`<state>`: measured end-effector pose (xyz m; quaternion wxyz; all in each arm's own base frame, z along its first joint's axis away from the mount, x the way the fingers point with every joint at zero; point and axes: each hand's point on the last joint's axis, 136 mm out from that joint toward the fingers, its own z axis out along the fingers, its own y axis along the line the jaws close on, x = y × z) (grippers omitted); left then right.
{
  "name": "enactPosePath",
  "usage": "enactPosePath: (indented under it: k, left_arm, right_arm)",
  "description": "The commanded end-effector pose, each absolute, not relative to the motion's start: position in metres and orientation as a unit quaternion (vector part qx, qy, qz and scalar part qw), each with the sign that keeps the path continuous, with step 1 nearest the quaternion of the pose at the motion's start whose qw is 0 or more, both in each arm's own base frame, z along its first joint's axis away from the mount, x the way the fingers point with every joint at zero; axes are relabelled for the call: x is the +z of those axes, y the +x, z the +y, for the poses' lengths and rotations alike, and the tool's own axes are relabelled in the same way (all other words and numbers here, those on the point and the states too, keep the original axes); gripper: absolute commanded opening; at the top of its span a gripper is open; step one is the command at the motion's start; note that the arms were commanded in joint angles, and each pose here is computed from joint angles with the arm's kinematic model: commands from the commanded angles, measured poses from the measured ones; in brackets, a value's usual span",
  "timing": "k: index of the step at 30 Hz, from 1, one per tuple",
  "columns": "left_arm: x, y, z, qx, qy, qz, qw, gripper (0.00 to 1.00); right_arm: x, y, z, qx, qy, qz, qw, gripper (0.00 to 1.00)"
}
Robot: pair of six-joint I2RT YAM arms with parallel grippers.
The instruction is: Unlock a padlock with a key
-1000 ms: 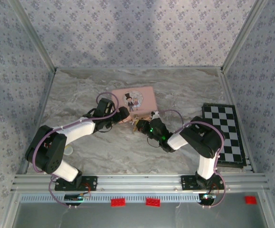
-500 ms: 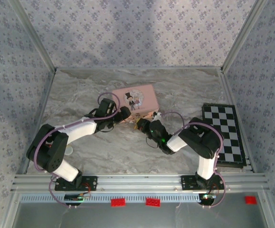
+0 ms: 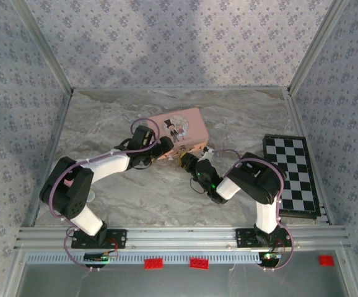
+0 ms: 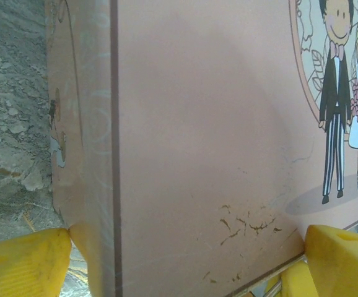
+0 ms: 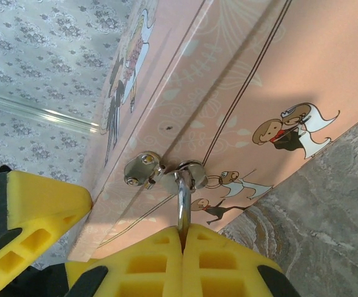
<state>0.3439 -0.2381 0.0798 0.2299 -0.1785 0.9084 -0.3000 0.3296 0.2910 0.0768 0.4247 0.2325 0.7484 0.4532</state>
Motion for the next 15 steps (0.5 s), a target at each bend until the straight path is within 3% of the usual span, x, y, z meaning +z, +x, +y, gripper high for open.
enactPosePath:
  k: [1, 15]
  left_arm:
    - [0.069, 0.348, -0.229, -0.268, -0.195, 0.916, 0.226, 0.96]
    - [0.065, 0.366, -0.224, -0.248, -0.192, 0.921, 0.228, 0.95]
  right_arm:
    - [0.081, 0.338, 0.285, 0.457, 0.255, 0.730, 0.440, 0.00]
    - [0.043, 0.333, 0.272, 0.400, 0.228, 0.792, 0.402, 0.00]
